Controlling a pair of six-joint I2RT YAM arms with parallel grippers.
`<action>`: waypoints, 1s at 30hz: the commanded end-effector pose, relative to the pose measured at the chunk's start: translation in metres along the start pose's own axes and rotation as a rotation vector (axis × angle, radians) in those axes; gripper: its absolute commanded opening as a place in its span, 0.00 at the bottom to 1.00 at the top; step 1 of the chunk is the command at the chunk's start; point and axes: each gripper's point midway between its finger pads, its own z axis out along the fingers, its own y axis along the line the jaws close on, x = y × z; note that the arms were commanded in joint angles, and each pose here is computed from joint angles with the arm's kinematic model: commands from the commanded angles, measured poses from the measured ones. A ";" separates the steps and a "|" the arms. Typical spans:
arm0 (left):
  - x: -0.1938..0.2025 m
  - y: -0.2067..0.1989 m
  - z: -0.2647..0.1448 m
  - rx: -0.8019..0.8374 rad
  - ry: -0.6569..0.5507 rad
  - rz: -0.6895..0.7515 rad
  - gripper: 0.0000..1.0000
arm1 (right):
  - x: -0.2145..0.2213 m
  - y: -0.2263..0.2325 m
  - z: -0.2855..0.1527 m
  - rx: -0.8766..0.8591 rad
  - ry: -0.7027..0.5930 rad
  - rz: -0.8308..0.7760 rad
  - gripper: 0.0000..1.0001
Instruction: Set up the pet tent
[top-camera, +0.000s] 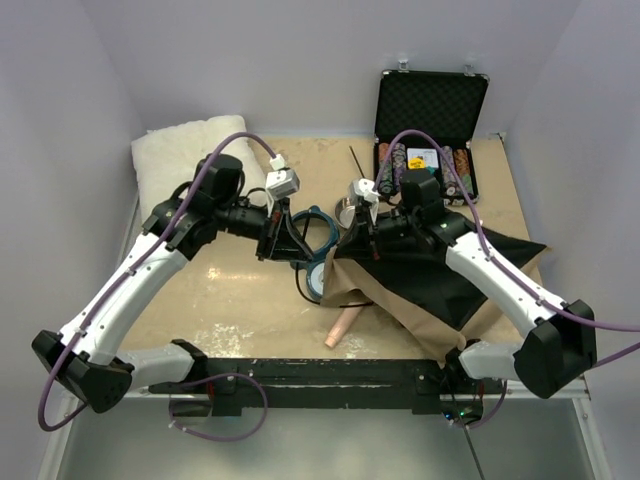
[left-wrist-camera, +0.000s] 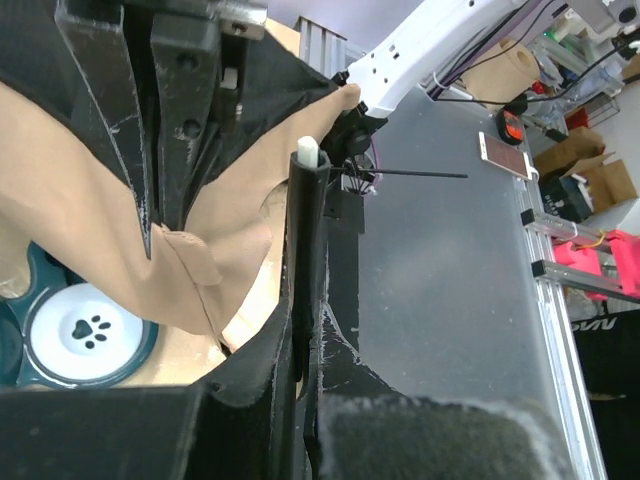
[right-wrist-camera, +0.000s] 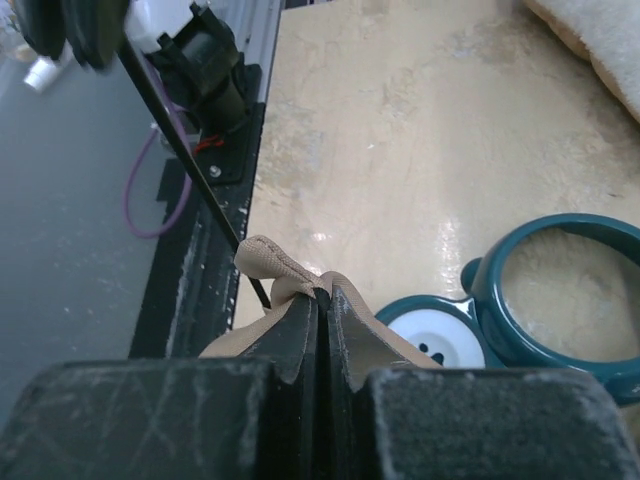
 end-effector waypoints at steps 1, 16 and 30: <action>0.047 0.001 0.008 0.018 0.109 -0.316 0.00 | -0.069 0.014 -0.003 -0.037 -0.171 -0.096 0.00; 0.101 0.010 0.017 0.044 0.217 -0.392 0.00 | -0.135 0.029 -0.014 0.003 -0.407 0.008 0.00; 0.129 0.012 0.023 0.071 0.266 -0.459 0.00 | -0.187 0.022 -0.028 0.061 -0.552 0.009 0.00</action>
